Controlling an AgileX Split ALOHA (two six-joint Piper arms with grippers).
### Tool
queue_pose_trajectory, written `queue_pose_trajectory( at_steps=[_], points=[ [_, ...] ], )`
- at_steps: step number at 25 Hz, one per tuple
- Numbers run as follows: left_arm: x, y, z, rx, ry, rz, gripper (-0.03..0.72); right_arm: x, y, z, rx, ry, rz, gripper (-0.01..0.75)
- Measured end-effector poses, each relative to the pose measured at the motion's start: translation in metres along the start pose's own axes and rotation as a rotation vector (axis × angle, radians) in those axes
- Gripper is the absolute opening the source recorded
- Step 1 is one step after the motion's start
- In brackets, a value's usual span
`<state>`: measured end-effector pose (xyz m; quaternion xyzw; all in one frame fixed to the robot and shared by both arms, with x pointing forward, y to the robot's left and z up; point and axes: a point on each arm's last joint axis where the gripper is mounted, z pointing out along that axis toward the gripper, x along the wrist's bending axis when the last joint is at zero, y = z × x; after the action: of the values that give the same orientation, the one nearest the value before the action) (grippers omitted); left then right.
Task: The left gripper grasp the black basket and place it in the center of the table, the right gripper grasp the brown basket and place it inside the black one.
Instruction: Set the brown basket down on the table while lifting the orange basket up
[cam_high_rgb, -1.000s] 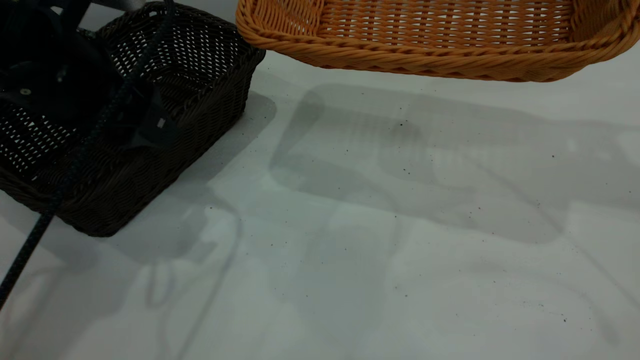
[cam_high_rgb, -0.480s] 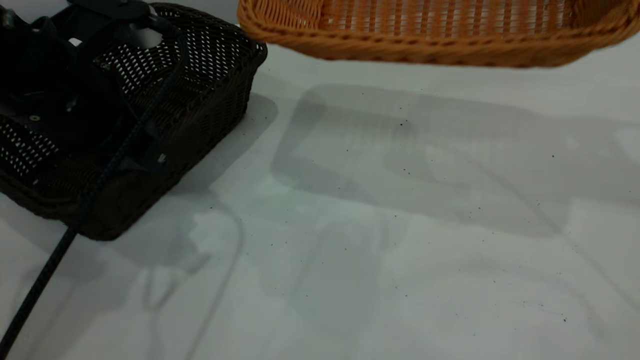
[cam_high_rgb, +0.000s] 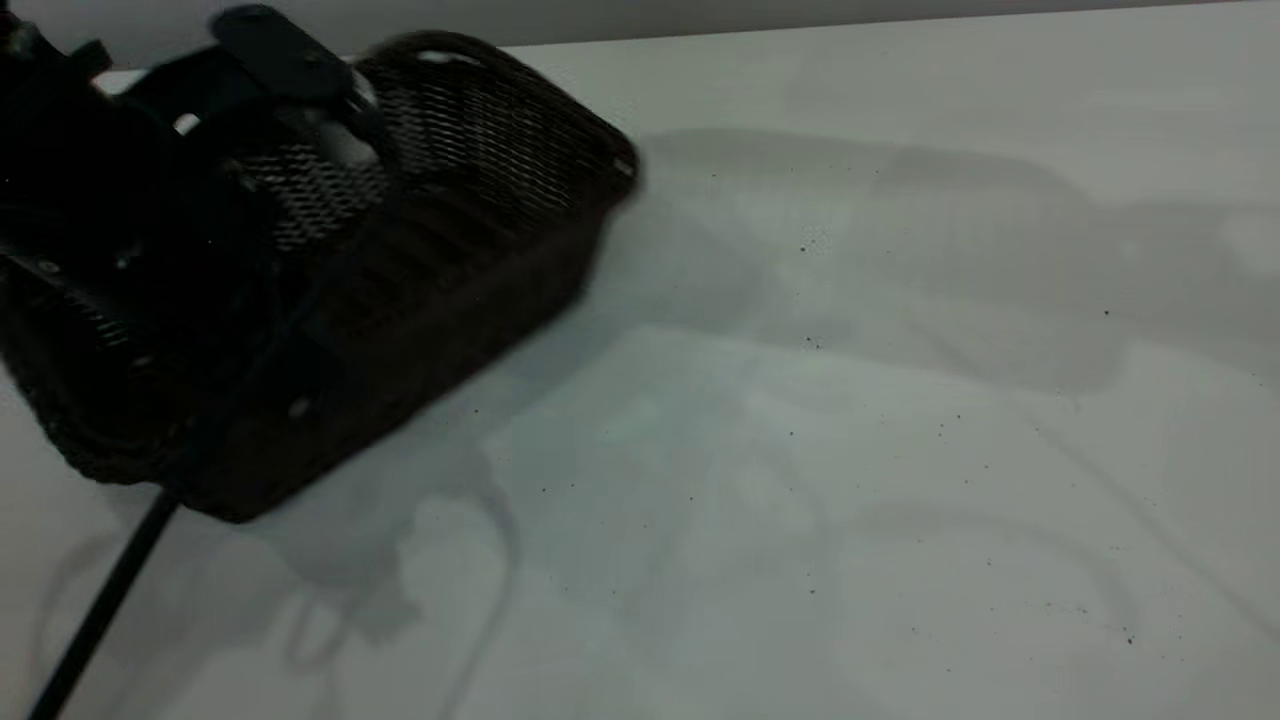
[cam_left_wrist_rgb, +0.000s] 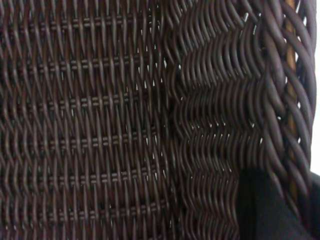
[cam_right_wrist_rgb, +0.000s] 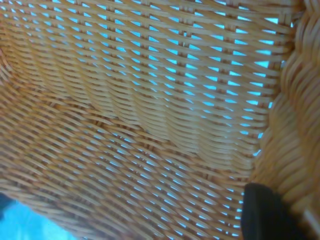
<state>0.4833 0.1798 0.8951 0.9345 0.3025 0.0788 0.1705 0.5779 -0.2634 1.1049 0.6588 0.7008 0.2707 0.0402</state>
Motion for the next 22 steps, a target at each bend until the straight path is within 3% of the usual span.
queue_pose_trajectory(
  at_steps=[6, 9, 16, 22],
  points=[
    [-0.039, 0.014, -0.009, -0.014, -0.095, 0.382, 0.133, 0.004, 0.004, -0.006, -0.016, 0.023, 0.002, 0.106],
    [-0.053, 0.019, -0.013, -0.029, -0.117, 0.495, 0.133, 0.004, 0.004, -0.006, -0.016, 0.02, 0.002, 0.106],
    [-0.068, 0.018, -0.013, -0.004, -0.185, 0.568, 0.133, 0.004, 0.004, -0.005, -0.018, 0.022, 0.002, 0.106],
    [-0.067, 0.018, -0.013, -0.004, -0.183, 0.565, 0.133, 0.004, 0.005, -0.005, -0.022, 0.024, -0.004, 0.106]
  ],
)
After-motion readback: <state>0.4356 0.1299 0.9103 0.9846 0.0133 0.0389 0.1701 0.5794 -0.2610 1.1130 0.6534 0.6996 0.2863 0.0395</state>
